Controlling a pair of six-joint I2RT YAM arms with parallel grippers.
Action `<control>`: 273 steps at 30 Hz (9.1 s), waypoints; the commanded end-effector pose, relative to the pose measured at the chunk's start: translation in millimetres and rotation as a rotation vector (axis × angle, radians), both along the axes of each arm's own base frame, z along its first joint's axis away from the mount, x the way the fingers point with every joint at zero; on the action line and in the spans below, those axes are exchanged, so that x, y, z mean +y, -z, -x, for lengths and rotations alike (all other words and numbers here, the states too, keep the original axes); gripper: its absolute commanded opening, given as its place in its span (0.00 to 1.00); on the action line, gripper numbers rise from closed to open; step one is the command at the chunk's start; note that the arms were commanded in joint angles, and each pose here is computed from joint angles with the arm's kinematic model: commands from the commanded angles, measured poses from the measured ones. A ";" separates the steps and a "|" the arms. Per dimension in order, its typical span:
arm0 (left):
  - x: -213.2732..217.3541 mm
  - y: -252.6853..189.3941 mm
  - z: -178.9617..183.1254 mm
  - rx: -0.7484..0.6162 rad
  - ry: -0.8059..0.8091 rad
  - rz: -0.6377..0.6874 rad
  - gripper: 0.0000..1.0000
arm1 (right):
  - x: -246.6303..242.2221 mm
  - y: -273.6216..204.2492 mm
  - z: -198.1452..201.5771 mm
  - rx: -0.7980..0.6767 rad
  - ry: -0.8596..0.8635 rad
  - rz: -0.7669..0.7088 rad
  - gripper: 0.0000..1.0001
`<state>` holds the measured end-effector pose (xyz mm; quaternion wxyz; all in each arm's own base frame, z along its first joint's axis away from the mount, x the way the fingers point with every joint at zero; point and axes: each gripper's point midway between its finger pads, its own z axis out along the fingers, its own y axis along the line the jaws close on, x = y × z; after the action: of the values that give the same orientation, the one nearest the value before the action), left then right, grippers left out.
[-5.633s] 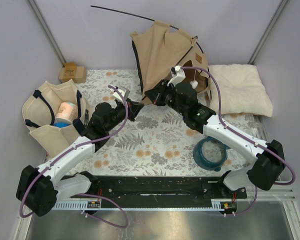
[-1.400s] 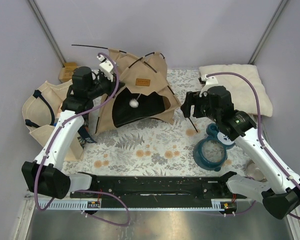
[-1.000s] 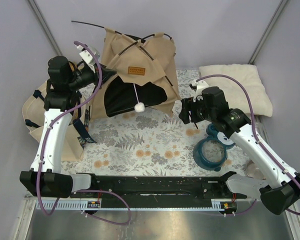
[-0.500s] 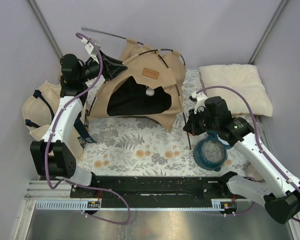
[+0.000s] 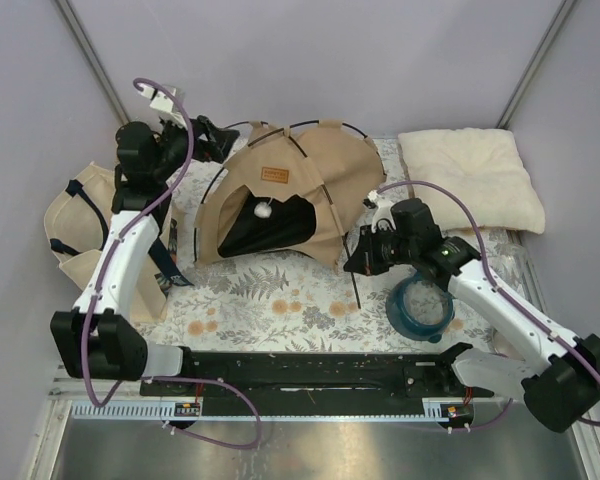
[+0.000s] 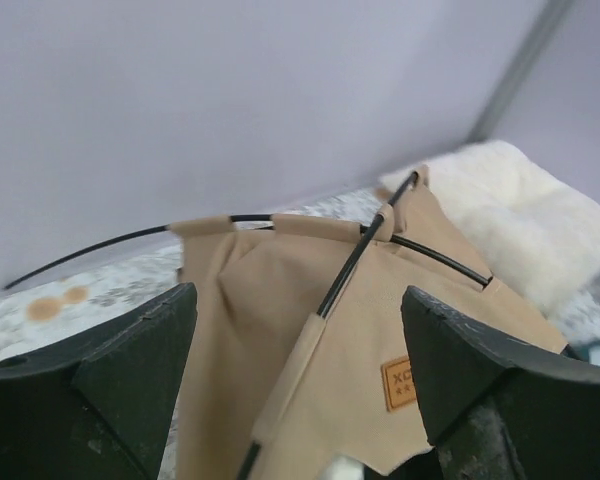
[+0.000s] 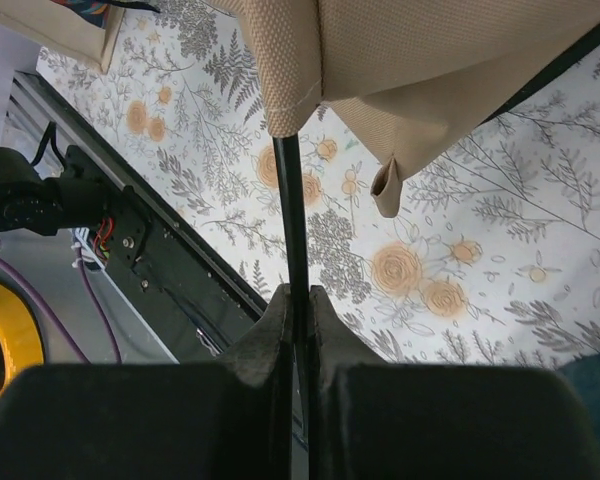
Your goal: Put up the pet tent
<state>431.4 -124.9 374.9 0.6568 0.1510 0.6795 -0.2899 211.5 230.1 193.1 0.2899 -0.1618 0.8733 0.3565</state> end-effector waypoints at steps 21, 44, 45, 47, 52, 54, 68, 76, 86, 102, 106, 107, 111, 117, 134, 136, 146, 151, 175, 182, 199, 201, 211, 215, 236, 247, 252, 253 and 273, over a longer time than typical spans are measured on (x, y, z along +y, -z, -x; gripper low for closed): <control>-88.4 107.6 166.3 0.159 0.148 0.216 0.84 | 76.8 -125.1 -57.1 -0.088 0.178 -0.291 0.00; -155.5 138.5 137.9 0.155 0.167 0.068 0.04 | 89.3 -146.4 -72.5 -0.065 0.228 -0.348 0.00; -155.7 139.0 138.9 0.158 0.171 0.067 0.00 | 89.5 -146.1 -74.3 -0.068 0.233 -0.348 0.00; -155.8 141.0 141.8 0.164 0.178 0.057 0.00 | 90.8 -146.8 -77.9 -0.078 0.239 -0.354 0.00; -152.8 142.6 155.2 0.178 0.215 0.023 0.00 | 93.4 -154.3 -96.0 -0.163 0.277 -0.393 0.00; -151.1 143.6 161.5 0.186 0.228 0.017 0.00 | 93.3 -157.0 -105.4 -0.199 0.302 -0.397 0.00; -133.6 140.9 194.6 0.191 0.262 0.017 0.00 | 95.1 -160.2 -148.4 -0.348 0.442 -0.377 0.00; -130.3 139.6 201.9 0.185 0.273 0.010 0.00 | 101.7 -164.4 -156.9 -0.373 0.470 -0.389 0.00; -131.2 154.2 204.1 0.190 0.284 -0.055 0.00 | 96.2 -168.7 -161.6 -0.354 0.533 -0.410 0.00; -134.3 129.9 201.0 0.151 0.273 -0.009 0.00 | 101.1 -129.4 -158.7 -0.309 0.515 -0.319 0.00; -135.9 121.3 200.6 0.148 0.273 0.024 0.00 | 100.6 -123.9 -156.5 -0.311 0.503 -0.301 0.00; -136.8 120.2 200.9 0.152 0.275 0.032 0.00 | 101.5 -121.9 -154.9 -0.309 0.495 -0.298 0.00; -137.7 109.4 197.6 0.161 0.259 0.066 0.00 | 106.0 -118.8 -143.5 -0.303 0.440 -0.305 0.00; -142.9 95.1 196.2 0.185 0.266 0.130 0.00 | 113.7 -121.9 -130.5 -0.318 0.363 -0.361 0.00; -149.7 75.5 197.6 0.197 0.293 0.175 0.00 | 89.1 -88.3 -126.0 -0.364 0.390 -0.231 0.00; -153.4 71.0 201.1 0.188 0.326 0.185 0.00 | 96.2 -95.8 -121.2 -0.372 0.343 -0.265 0.00; -149.2 40.0 209.5 0.097 0.370 0.203 0.40 | 105.3 -66.2 -88.0 -0.380 0.133 -0.238 0.00; -128.5 14.9 198.8 0.033 0.289 0.209 0.60 | 87.3 -37.6 -68.2 -0.388 0.070 -0.150 0.00; -23.0 -21.6 112.9 0.082 -0.285 0.049 0.81 | 96.4 -142.2 -133.2 -0.639 0.127 -0.008 0.73; -6.3 -16.6 113.0 0.127 -0.333 0.054 0.81 | 124.6 -128.8 -188.4 -0.603 0.159 0.047 0.57; 12.7 -41.4 102.8 0.118 -0.352 0.079 0.82 | 93.4 -170.6 -199.6 -0.666 0.068 0.005 0.00; 14.5 -51.9 102.8 0.097 -0.349 0.092 0.82 | 81.9 -191.6 -196.9 -0.700 0.048 -0.027 0.00; 4.5 -98.5 101.9 -0.015 -0.252 0.110 0.84 | 37.7 -236.6 -156.3 -0.849 -0.148 -0.104 0.00; -6.1 -90.9 92.3 -0.001 -0.199 0.086 0.84 | 20.5 -222.1 -147.4 -0.906 -0.195 -0.052 0.00; 10.5 -12.7 75.7 0.198 -0.339 0.102 0.84 | -1.9 -233.8 -141.8 -0.612 0.310 -0.110 0.72; 67.5 -28.0 126.2 0.120 -0.585 0.176 0.84 | 118.0 -187.4 -109.8 -0.459 0.491 0.002 0.54; 77.8 -21.1 147.3 0.118 -0.610 0.165 0.84 | 148.5 -172.6 -115.2 -0.399 0.542 0.100 0.43; 78.6 -20.4 151.7 0.116 -0.609 0.163 0.84 | 155.7 -163.4 -115.9 -0.392 0.540 0.125 0.43; 88.0 -11.3 172.1 0.097 -0.624 0.133 0.84 | 171.5 -114.6 -136.1 -0.420 0.633 0.290 0.42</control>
<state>261.2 -43.7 374.8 0.6721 -0.1180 0.7186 -0.1345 340.4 408.7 294.7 0.5127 -0.0137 0.8532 0.0949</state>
